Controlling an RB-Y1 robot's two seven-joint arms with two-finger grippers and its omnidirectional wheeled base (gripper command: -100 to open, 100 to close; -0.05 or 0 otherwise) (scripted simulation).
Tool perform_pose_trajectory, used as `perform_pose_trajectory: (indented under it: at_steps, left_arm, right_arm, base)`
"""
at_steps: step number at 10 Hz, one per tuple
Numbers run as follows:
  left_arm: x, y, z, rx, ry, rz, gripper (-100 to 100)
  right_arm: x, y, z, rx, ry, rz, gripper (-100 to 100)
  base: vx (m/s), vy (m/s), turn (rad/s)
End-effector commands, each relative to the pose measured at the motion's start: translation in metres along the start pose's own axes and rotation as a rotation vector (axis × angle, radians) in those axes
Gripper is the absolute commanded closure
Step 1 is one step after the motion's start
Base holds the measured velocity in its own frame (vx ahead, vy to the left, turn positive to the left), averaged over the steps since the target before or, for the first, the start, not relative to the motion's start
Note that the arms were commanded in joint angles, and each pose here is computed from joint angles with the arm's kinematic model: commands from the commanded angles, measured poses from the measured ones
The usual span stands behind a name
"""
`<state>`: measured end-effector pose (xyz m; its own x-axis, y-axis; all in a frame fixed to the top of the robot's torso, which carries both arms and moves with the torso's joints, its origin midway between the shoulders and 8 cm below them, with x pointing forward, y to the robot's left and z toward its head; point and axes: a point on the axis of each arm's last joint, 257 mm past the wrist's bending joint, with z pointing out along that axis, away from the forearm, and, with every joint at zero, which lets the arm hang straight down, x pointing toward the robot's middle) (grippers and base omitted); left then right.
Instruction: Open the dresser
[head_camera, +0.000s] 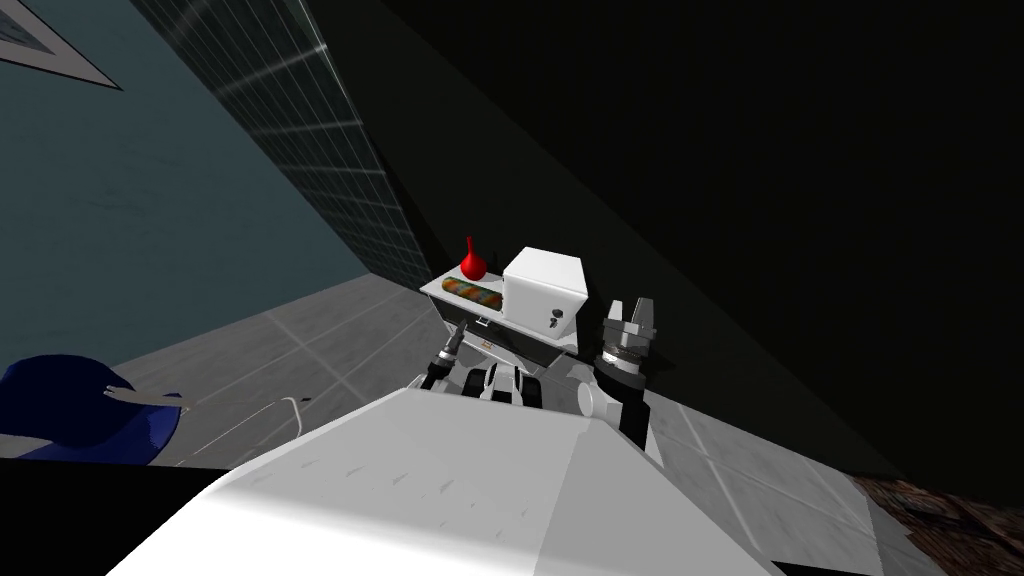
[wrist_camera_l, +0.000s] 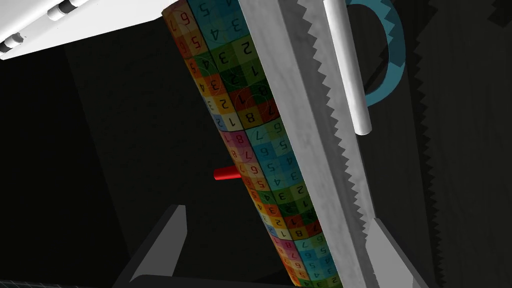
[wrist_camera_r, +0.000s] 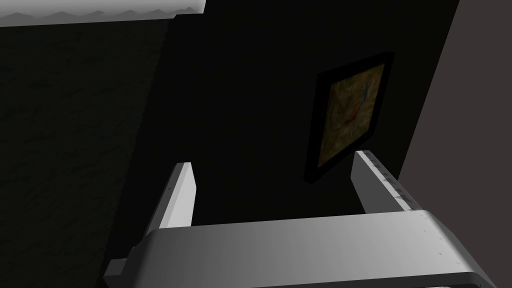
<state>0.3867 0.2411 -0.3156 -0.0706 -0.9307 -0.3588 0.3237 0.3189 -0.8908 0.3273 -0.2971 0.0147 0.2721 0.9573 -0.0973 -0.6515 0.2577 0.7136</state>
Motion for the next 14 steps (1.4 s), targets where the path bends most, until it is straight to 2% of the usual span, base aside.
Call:
perform_pose_trajectory:
  at_steps: [1, 4, 6, 7, 14]
  left_arm:
    - [0.015, 0.008, -0.008, -0.005, 0.021, -0.002, -100]
    - [0.033, 0.022, -0.021, -0.037, 0.044, -0.011, -100]
    - [0.047, 0.024, -0.026, -0.038, 0.058, -0.02, -100]
    - [0.048, 0.027, -0.029, -0.049, 0.06, -0.021, -100]
    - [0.048, 0.027, -0.029, -0.049, 0.06, -0.021, -100]
  right_arm:
    - [0.0, 0.0, 0.0, 0.0, 0.0, 0.0, 0]
    - [0.0, 0.0, 0.0, 0.0, 0.0, 0.0, 0]
    - [0.0, 0.0, 0.0, 0.0, 0.0, 0.0, 0]
    - [0.0, 0.0, 0.0, 0.0, 0.0, 0.0, 0]
    - [0.0, 0.0, 0.0, 0.0, 0.0, 0.0, 0]
  base:
    - [0.018, 0.022, -0.064]
    - [0.009, 0.011, -0.032]
    - [0.012, 0.016, -0.046]
    - [0.0, 0.0, 0.0]
    - [0.001, 0.001, -0.003]
